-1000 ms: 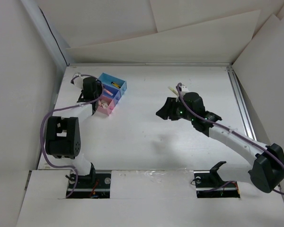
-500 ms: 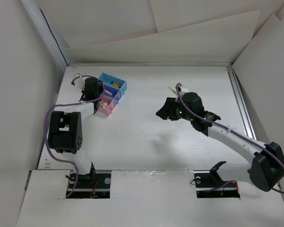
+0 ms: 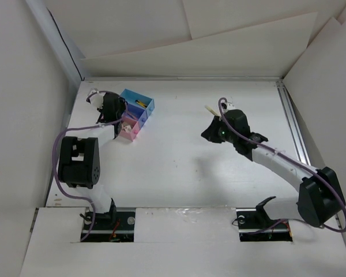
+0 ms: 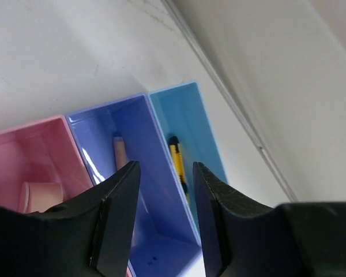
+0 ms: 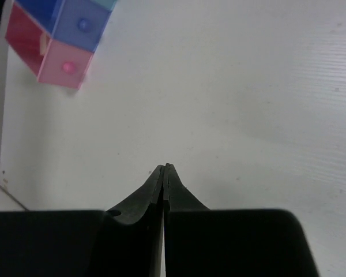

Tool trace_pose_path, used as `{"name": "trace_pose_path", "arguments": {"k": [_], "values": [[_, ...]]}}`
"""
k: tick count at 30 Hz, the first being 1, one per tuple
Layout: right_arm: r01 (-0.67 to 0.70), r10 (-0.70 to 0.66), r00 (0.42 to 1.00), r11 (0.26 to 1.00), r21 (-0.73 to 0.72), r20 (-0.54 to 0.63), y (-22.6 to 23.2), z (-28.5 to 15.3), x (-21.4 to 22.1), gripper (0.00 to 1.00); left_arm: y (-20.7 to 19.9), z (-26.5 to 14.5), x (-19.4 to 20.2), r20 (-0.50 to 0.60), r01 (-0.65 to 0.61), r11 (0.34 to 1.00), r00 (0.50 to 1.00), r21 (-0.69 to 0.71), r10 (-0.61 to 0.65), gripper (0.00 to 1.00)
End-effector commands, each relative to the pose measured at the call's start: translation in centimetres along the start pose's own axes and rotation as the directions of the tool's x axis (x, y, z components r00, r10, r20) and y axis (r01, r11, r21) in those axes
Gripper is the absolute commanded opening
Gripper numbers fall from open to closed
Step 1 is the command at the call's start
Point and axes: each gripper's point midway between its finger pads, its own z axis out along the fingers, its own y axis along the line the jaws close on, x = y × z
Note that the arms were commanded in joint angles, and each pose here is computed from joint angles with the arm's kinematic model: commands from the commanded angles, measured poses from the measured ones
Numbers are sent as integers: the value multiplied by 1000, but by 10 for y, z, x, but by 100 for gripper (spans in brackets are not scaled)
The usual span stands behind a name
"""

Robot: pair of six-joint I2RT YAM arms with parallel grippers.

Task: Sort the stationery into containers
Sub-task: Place the pen in the storage box, then pick up the pen from the center of the board.

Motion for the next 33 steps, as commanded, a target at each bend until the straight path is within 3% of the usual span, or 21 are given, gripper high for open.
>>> {"name": "trace_pose_path", "arguments": {"k": [1,2,3,5,6,7,9,10,14,18,33], "values": [[-43,34,992,996,72,123,-16,2,-34,2,-52,-38,-38,95,25,987,995,159,-41,39],[-64,48,986,993,98,162,-23,0,-46,0,-69,-59,-50,115,40,975,991,221,-66,39],[-86,62,985,986,143,161,-35,6,-46,0,-69,-74,-31,94,14,971,995,239,-38,39],[-130,86,975,968,215,204,-59,8,-62,0,-92,-109,-31,105,9,938,993,347,-49,39],[-142,95,976,960,242,194,-68,16,-65,2,-92,-125,-2,61,-12,928,998,373,-12,39],[-145,94,976,954,263,197,-78,20,-71,15,-95,-137,9,48,-21,918,999,395,2,39],[-164,107,972,946,279,210,-91,27,-96,29,-101,-161,30,22,-37,893,999,449,30,39],[-155,115,984,929,336,134,-113,42,-82,43,-96,-173,60,-34,-54,884,996,465,79,39],[-147,134,989,900,410,62,-149,65,-91,56,-94,-203,91,-100,-78,833,982,548,158,39],[-127,138,990,906,404,2,-163,85,-97,60,-87,-228,112,-186,-54,759,956,649,227,39],[-88,147,984,897,433,-104,-178,134,-110,61,-103,-273,102,-181,-57,617,931,785,317,39]]}}
